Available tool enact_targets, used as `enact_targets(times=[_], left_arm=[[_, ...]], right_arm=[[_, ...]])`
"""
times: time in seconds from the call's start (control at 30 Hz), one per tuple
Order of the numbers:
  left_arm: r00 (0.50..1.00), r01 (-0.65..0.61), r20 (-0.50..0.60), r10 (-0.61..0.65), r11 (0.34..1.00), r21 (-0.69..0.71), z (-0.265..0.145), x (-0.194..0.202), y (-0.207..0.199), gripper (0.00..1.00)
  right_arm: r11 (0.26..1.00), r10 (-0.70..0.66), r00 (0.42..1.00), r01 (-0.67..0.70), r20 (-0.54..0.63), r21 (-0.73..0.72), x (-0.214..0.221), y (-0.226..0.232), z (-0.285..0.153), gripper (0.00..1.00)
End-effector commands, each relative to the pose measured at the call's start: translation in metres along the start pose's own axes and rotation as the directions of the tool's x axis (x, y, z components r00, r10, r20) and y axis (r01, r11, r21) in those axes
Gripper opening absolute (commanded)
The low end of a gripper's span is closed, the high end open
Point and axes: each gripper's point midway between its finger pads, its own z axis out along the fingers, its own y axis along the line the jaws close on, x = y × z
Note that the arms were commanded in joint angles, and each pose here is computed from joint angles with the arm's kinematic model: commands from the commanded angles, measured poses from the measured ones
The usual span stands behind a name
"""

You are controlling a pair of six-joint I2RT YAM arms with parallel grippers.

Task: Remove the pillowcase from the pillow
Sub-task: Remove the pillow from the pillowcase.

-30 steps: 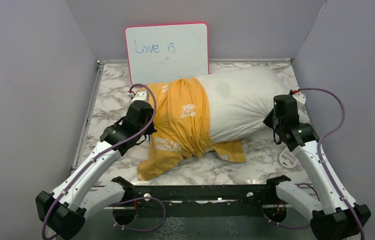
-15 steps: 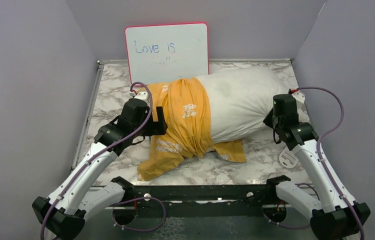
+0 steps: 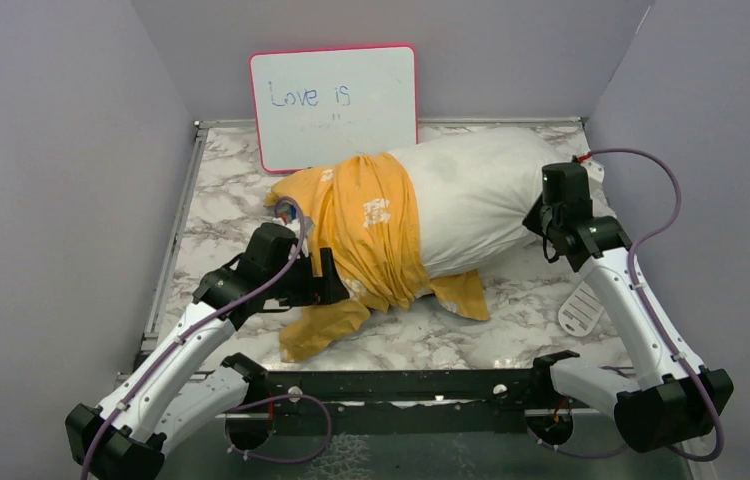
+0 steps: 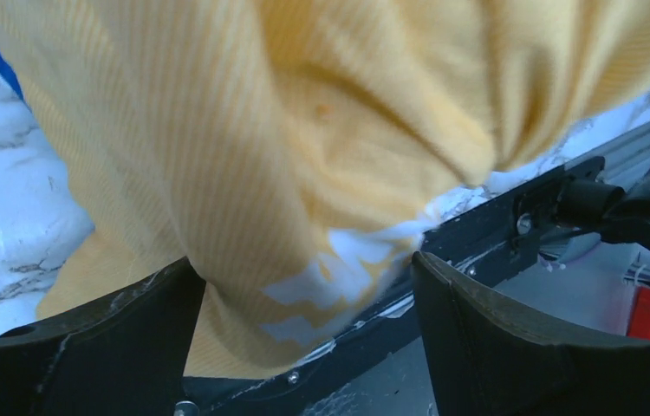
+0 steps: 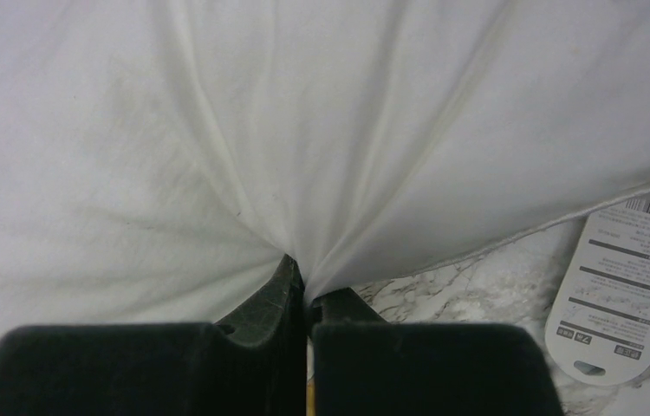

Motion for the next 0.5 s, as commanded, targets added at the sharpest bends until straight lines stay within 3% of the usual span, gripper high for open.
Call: enact_targets(times=[0.0, 0.07, 0.17, 0.3, 0.47], left_arm=[[0.996, 0.089, 0.009, -0.089, 0.994, -0.063, 0.013, 0.006, 0.016, 0.85], [0.994, 0.103, 0.030, -0.101, 0.992, -0.070, 0.017, 0.002, 0.018, 0.78], [0.993, 0.112, 0.058, -0.105, 0.987, -0.115, 0.019, 0.003, 0.029, 0.41], [0.981, 0.144, 0.152, -0.116, 0.972, -0.185, 0.007, -0.007, 0.043, 0.02], [0.952, 0.206, 0.282, -0.121, 0.933, -0.296, -0.022, -0.021, 0.062, 0.00]], right_arm=[[0.997, 0.024, 0.997, -0.019, 0.079, -0.069, -0.033, 0.018, -0.010, 0.01], [0.997, 0.024, 0.996, -0.017, 0.083, -0.077, -0.037, 0.021, -0.011, 0.01], [0.998, 0.015, 0.995, -0.009, 0.100, -0.063, -0.043, 0.020, -0.011, 0.01], [1.000, -0.020, 0.989, 0.018, 0.143, 0.016, -0.055, 0.007, -0.006, 0.01], [0.995, -0.024, 0.986, 0.008, 0.164, 0.098, -0.066, -0.014, 0.000, 0.01]])
